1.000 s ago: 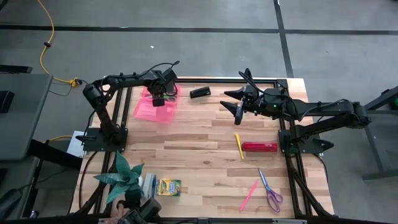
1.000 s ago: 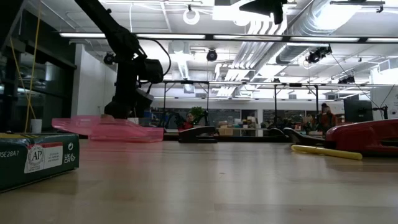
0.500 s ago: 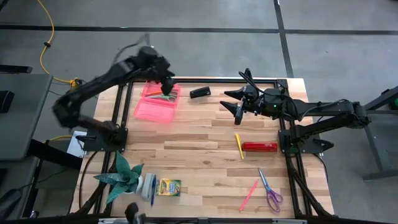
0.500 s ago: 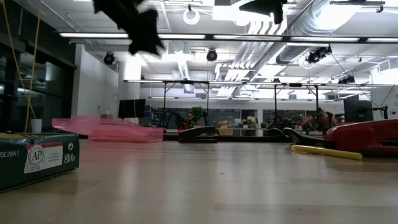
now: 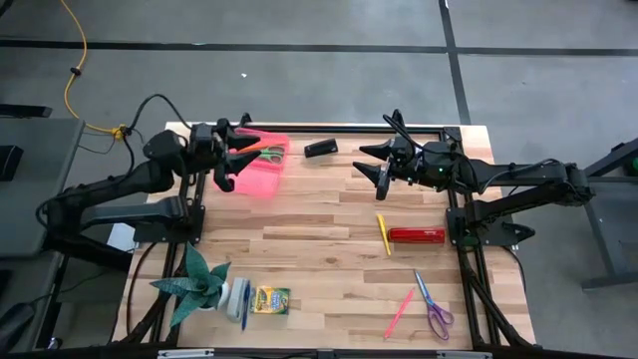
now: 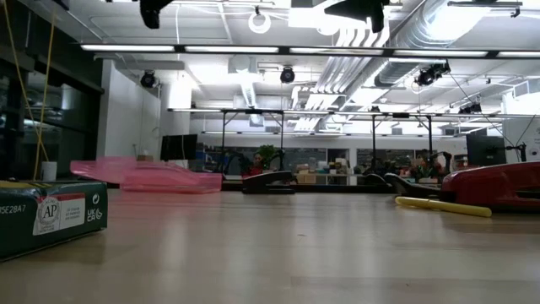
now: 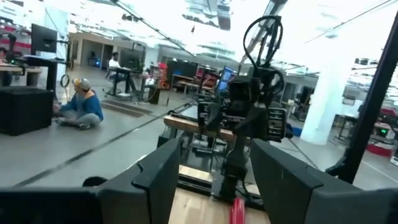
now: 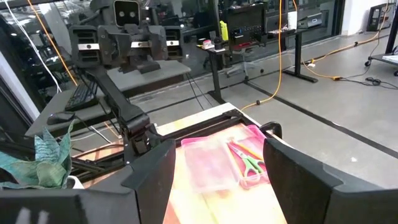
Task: Pack school essentials
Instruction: Put the yellow pen into the pink supply box
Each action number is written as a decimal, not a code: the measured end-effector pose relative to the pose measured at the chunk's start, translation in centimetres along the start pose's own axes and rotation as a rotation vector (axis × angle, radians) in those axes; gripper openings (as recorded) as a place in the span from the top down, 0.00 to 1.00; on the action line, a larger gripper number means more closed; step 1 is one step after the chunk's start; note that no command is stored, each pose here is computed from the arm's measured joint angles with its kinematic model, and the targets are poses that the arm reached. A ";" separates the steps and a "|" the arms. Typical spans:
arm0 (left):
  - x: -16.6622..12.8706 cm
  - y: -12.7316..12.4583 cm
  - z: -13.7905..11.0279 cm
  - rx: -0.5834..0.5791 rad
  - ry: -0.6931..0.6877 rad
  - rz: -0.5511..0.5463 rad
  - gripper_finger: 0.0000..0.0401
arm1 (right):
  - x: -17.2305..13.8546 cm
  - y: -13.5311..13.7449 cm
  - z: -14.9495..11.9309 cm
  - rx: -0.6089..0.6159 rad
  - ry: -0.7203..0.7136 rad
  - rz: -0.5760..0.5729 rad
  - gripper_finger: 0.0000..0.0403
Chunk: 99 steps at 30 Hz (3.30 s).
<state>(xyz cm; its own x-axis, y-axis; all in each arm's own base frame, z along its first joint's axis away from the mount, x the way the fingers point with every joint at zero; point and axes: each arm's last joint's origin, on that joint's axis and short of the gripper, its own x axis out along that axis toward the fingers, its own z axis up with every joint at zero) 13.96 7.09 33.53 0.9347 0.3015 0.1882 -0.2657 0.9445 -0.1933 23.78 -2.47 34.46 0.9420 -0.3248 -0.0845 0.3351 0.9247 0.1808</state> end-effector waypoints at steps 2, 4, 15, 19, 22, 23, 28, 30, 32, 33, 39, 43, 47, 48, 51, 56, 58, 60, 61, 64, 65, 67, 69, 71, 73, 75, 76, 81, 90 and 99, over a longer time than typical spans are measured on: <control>-0.1 -0.2 0.1 0.002 -0.002 -0.011 0.54 | 0.0 0.0 0.0 0.042 0.001 0.000 0.41; -0.1 -0.2 0.0 0.000 0.001 -0.020 0.54 | 0.1 0.0 0.1 0.094 0.061 -0.014 0.41; -0.1 -0.3 0.0 -0.019 0.005 -0.025 0.54 | 2.8 1.5 -4.0 0.305 1.015 -0.283 0.41; -0.1 -0.3 0.0 -0.019 0.004 -0.025 0.54 | 3.9 1.4 -8.0 0.435 1.238 -0.406 0.41; -0.1 -0.3 0.0 -0.019 0.005 -0.025 0.54 | 5.0 1.2 -10.5 0.459 1.317 -0.488 0.41; -0.1 -0.3 0.0 -0.019 0.004 -0.025 0.54 | 5.3 1.2 -11.3 0.458 1.335 -0.515 0.41; -0.1 -0.3 0.0 -0.007 0.004 -0.025 0.54 | 6.5 1.1 -14.4 0.461 1.432 -0.598 0.41; -0.1 -0.3 0.0 0.007 0.004 -0.025 0.54 | 6.8 1.1 -15.4 0.433 1.468 -0.610 0.41; -0.1 -0.3 0.0 0.015 0.004 -0.025 0.54 | 7.2 1.1 -16.5 0.425 1.515 -0.608 0.41; -0.1 -0.3 0.0 0.017 0.004 -0.025 0.54 | 7.3 1.1 -17.0 0.423 1.543 -0.597 0.41; -0.1 -0.3 0.0 0.018 0.004 -0.025 0.54 | 8.1 0.9 -19.4 0.428 1.642 -0.595 0.41; -0.1 -0.3 0.0 0.018 0.004 -0.025 0.54 | 8.7 0.6 -20.1 0.462 1.648 -0.556 0.41; -0.1 -0.3 0.0 0.018 0.003 -0.025 0.54 | 9.5 0.3 -20.1 0.492 1.604 -0.512 0.41; -0.1 -0.3 0.0 0.017 0.004 -0.025 0.54 | 9.8 0.2 -20.1 0.499 1.582 -0.497 0.41; -0.1 -0.3 0.0 0.016 0.004 -0.025 0.54 | 10.2 0.1 -19.9 0.516 1.543 -0.472 0.41; -0.1 -0.3 0.0 0.014 0.003 -0.025 0.54 | 10.1 0.2 -19.7 0.483 1.565 -0.454 0.41; -0.1 -0.3 0.0 0.008 0.003 -0.025 0.54 | 9.5 0.5 -19.6 0.450 1.595 -0.449 0.41; -0.1 -0.3 0.0 0.008 0.003 -0.025 0.54 | 9.0 0.7 -19.9 0.420 1.629 -0.453 0.41; -0.1 -0.3 0.0 0.007 0.003 -0.025 0.54 | 8.7 0.7 -20.2 0.406 1.642 -0.449 0.41; -0.1 -0.3 0.0 0.007 0.003 -0.025 0.54 | 8.2 0.7 -21.1 0.387 1.646 -0.429 0.41; -0.1 -0.3 0.0 0.007 0.003 -0.025 0.54 | 8.0 0.6 -21.2 0.385 1.641 -0.420 0.41; -0.1 -0.3 0.0 0.007 0.003 -0.025 0.54 | 7.8 0.5 -21.4 0.383 1.636 -0.417 0.41; -0.1 -0.3 0.0 0.007 0.003 -0.025 0.54 | 7.9 0.5 -21.2 0.362 1.617 -0.424 0.41; -0.1 -0.3 0.0 0.007 0.002 -0.025 0.54 | 7.9 0.5 -21.2 0.347 1.603 -0.426 0.42; -0.1 -0.3 0.0 0.007 0.002 -0.025 0.54 | 7.9 0.5 -21.1 0.337 1.604 -0.413 0.44; -0.1 -0.3 0.0 0.007 0.002 -0.024 0.54 | 7.8 0.4 -21.3 0.321 1.604 -0.412 0.49; -0.1 -0.3 0.0 0.007 0.002 -0.024 0.54 | 7.7 0.3 -21.4 0.312 1.605 -0.412 0.53; -0.1 -0.3 0.0 0.007 0.003 -0.023 0.54 | 7.2 -0.1 -21.9 0.230 1.618 -0.383 0.79; -0.1 -0.3 0.0 0.007 0.002 -0.020 0.54 | 7.6 -0.2 -15.6 0.021 1.112 -0.291 0.98; 0.1 -0.2 -0.2 -0.010 0.013 -0.014 0.54 | 5.3 -2.3 -11.8 0.237 0.392 -0.060 0.99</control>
<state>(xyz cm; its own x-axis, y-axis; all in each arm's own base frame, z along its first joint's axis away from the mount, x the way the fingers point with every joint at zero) 14.18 6.91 33.43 0.9413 0.2866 0.1786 -0.2504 0.9472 -0.2002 27.80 -4.01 22.02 0.8575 -0.2346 -0.4580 0.4273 0.8205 0.3798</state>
